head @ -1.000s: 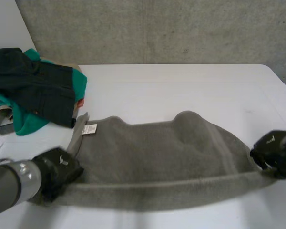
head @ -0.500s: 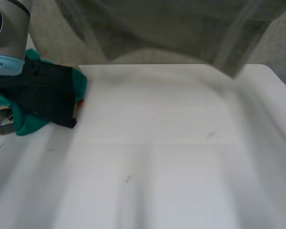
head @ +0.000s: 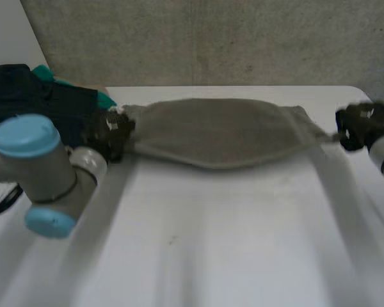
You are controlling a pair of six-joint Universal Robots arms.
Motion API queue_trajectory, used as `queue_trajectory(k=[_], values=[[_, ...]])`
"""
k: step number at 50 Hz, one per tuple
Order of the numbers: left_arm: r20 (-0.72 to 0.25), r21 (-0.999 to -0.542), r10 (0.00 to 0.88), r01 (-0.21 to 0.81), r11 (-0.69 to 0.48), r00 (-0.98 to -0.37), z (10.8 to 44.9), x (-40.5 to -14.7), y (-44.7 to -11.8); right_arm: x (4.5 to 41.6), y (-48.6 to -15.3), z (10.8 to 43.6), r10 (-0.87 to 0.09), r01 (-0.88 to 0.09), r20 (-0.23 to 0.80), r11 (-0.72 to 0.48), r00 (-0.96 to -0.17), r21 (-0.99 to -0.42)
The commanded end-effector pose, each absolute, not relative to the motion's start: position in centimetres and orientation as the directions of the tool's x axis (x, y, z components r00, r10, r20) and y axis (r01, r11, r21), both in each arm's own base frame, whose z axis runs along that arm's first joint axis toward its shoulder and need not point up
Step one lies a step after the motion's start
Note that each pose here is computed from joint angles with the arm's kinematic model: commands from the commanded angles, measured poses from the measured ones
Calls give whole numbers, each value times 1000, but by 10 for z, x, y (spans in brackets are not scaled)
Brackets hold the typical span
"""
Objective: Fold the laundry.
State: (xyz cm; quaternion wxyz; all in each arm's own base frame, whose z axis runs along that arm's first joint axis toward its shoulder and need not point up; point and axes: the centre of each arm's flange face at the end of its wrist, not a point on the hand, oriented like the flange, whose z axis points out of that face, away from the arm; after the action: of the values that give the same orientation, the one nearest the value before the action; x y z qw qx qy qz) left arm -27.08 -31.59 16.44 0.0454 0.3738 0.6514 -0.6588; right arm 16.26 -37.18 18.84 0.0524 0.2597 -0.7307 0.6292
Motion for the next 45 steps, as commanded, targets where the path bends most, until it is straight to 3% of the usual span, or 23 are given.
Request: queue_trajectory(k=[1, 3, 8, 12, 18, 24, 31, 36, 45], values=[[-575, -743, 548, 668, -39, -607, 146, -255, -258, 133, -333, 180, -389, -615, 505, 247, -771, -749], [-577, -713, 583, 701, -18, -572, 148, -250, -239, 124, -319, 188, -417, -652, 520, 293, -745, -699], [-540, -594, 713, 803, 53, -447, 159, -233, -179, 107, -272, 199, -589, -743, 465, 427, -661, -515], [-492, -531, 783, 844, 77, -381, 163, -229, -158, 107, -264, 200, -662, -789, 448, 400, -600, -466], [-514, -538, 772, 842, 49, -374, 173, -241, -178, 112, -287, 192, -620, -773, 484, 369, -618, -516], [-617, -608, 664, 791, -63, -422, 182, -270, -236, 124, -322, 188, -506, -698, 502, 341, -701, -629], [-725, -618, 531, 755, -218, -440, 186, -303, -297, 137, -362, 184, -383, -640, 537, 224, -751, -735], [-758, -606, 473, 752, -258, -449, 179, -317, -330, 142, -386, 182, -295, -631, 576, 140, -762, -763], [-788, -593, 414, 743, -311, -455, 164, -341, -363, 155, -420, 173, -195, -647, 631, 25, -751, -762]])
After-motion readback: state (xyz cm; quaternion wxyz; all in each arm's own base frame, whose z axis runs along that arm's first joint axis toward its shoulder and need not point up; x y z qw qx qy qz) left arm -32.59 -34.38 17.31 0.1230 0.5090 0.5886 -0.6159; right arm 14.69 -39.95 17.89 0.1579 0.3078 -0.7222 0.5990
